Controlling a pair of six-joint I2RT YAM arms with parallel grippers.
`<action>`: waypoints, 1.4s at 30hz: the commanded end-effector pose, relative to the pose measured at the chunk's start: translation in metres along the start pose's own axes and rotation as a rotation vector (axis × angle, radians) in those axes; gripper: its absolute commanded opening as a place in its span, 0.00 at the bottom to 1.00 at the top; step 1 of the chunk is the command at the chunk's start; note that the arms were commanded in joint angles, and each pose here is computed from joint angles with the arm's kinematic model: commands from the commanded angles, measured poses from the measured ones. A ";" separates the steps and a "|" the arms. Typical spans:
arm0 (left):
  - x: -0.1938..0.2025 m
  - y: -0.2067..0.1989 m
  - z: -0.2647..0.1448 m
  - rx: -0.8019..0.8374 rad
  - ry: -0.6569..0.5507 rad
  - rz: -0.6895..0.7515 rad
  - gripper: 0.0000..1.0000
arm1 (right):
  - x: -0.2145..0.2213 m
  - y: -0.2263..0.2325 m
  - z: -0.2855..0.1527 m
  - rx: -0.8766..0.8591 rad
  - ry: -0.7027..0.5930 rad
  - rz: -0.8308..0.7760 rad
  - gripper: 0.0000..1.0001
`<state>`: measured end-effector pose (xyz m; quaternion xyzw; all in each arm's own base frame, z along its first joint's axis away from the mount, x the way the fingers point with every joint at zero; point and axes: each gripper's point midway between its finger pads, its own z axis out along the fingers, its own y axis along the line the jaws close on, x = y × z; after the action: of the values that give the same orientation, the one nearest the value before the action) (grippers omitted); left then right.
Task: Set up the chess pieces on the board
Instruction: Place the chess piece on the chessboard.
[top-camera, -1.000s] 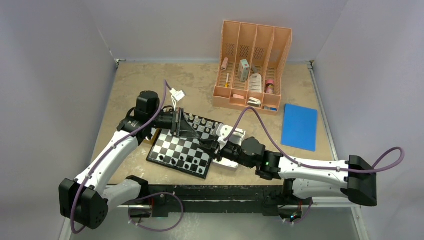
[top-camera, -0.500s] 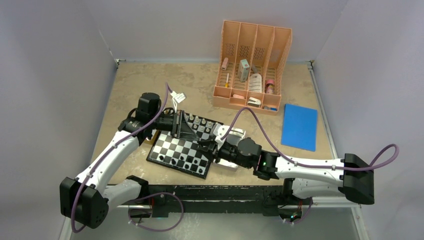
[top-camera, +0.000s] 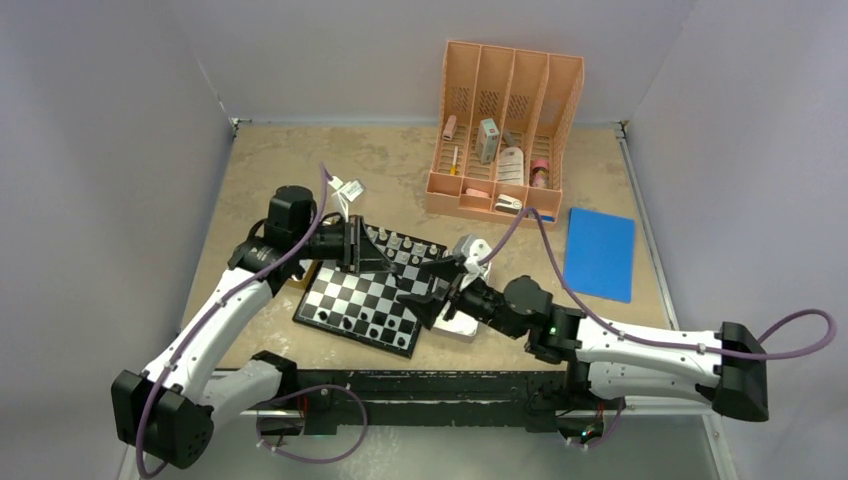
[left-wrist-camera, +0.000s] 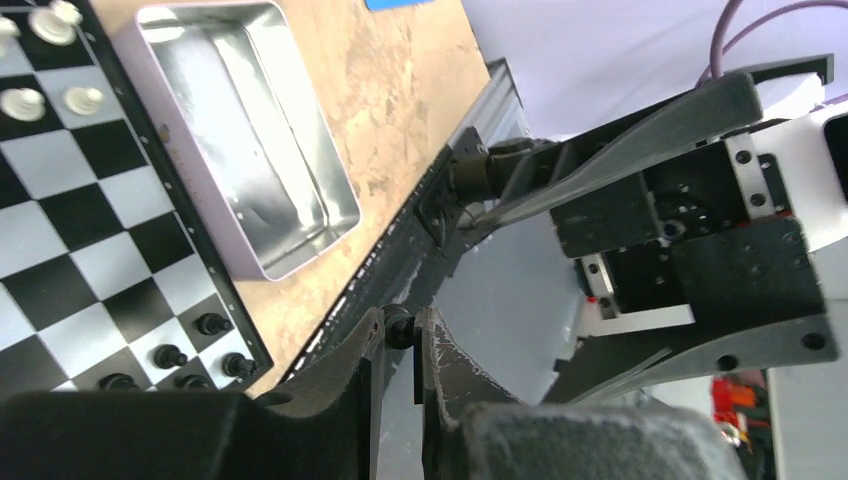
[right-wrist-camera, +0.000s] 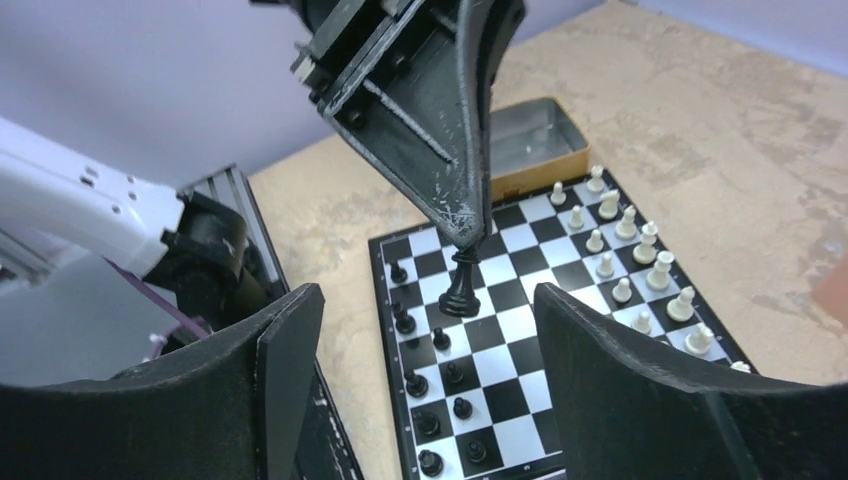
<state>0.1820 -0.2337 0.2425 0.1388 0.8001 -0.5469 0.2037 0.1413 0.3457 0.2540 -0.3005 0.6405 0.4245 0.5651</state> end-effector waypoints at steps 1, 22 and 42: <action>-0.022 -0.006 -0.011 -0.082 -0.134 0.106 0.00 | -0.022 -0.010 -0.018 0.056 -0.099 0.056 0.84; 0.000 0.088 -0.039 -0.507 -0.415 0.020 0.00 | -0.047 -0.054 -0.078 0.277 -0.162 0.072 0.99; 0.066 0.130 -0.026 -0.853 -0.315 -0.091 0.00 | -0.040 -0.054 -0.072 0.295 -0.092 0.072 0.99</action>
<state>0.1755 -0.1715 0.1082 -0.0312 0.9155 -0.2418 0.3201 0.1590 0.2557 0.2543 -0.1974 0.6953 0.3422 0.6003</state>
